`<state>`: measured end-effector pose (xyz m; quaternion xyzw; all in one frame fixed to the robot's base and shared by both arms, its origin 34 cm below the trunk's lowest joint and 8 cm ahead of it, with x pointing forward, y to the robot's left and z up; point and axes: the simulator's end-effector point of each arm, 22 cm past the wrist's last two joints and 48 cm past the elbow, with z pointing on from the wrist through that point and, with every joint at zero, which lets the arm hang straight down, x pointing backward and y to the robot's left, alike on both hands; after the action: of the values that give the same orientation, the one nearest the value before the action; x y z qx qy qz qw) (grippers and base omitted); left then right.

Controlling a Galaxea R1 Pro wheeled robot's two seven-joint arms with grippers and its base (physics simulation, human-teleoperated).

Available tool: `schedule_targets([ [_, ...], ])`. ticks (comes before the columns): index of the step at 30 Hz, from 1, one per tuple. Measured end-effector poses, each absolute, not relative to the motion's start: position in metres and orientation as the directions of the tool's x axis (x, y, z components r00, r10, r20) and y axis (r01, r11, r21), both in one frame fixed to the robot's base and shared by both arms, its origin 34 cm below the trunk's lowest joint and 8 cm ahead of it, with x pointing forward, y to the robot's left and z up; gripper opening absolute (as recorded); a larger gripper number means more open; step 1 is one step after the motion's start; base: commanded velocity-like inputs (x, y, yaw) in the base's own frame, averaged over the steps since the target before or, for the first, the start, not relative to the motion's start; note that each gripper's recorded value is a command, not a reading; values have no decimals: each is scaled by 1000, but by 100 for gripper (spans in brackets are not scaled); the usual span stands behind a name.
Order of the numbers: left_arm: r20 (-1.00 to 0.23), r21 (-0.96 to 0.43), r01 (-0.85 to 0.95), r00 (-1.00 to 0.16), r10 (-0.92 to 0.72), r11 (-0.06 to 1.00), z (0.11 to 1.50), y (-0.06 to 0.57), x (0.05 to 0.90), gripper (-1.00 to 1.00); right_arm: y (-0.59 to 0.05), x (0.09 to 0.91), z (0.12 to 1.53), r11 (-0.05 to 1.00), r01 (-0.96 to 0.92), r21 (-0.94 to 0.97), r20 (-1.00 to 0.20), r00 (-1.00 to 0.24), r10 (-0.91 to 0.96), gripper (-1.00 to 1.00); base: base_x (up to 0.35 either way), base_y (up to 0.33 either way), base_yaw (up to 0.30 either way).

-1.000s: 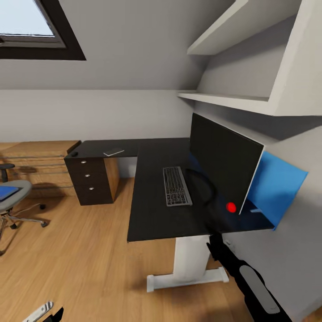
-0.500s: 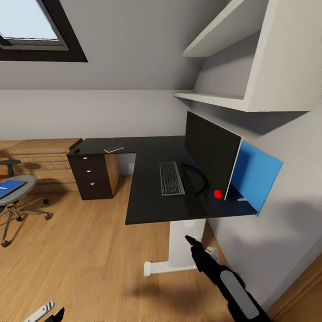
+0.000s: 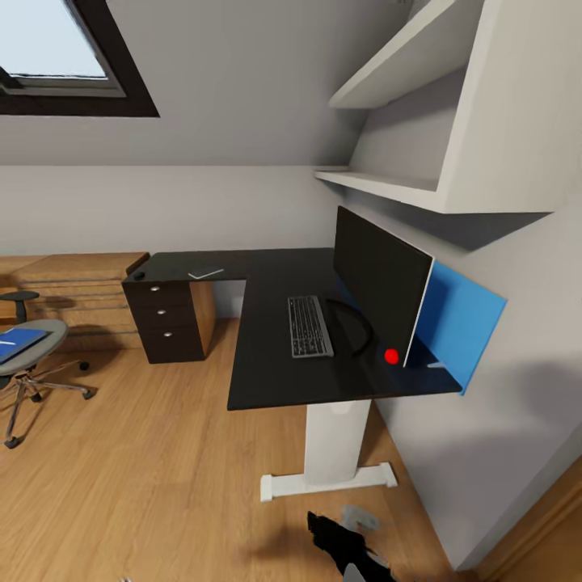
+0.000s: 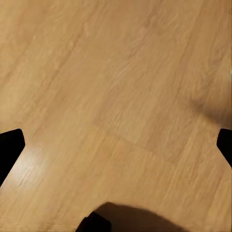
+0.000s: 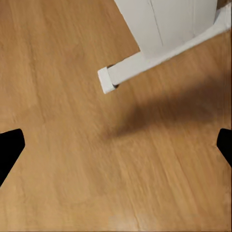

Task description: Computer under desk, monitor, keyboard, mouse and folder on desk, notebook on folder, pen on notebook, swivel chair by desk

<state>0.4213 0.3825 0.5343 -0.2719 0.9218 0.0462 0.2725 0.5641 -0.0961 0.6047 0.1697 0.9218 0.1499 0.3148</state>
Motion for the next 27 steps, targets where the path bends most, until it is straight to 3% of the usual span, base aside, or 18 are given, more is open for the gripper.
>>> schedule_targets([
  [8, -501, -49, -505, -734, -459, 861, 538, 358, 412, 100, -161, 494, 564, 957, 245, 157, -681, -675, 285, 100, 0, 0, 0],
  [16, -498, -51, -491, -742, -448, 870, 549, 353, 411, 100, -220, 471, 566, 961, 270, 61, -711, -664, 232, 100, 0, 0, 0],
  [27, -485, -78, -483, -746, -457, 872, 562, 329, 410, 100, -225, 469, 582, 965, 258, 50, -717, -664, 214, 100, 0, 0, 0],
])
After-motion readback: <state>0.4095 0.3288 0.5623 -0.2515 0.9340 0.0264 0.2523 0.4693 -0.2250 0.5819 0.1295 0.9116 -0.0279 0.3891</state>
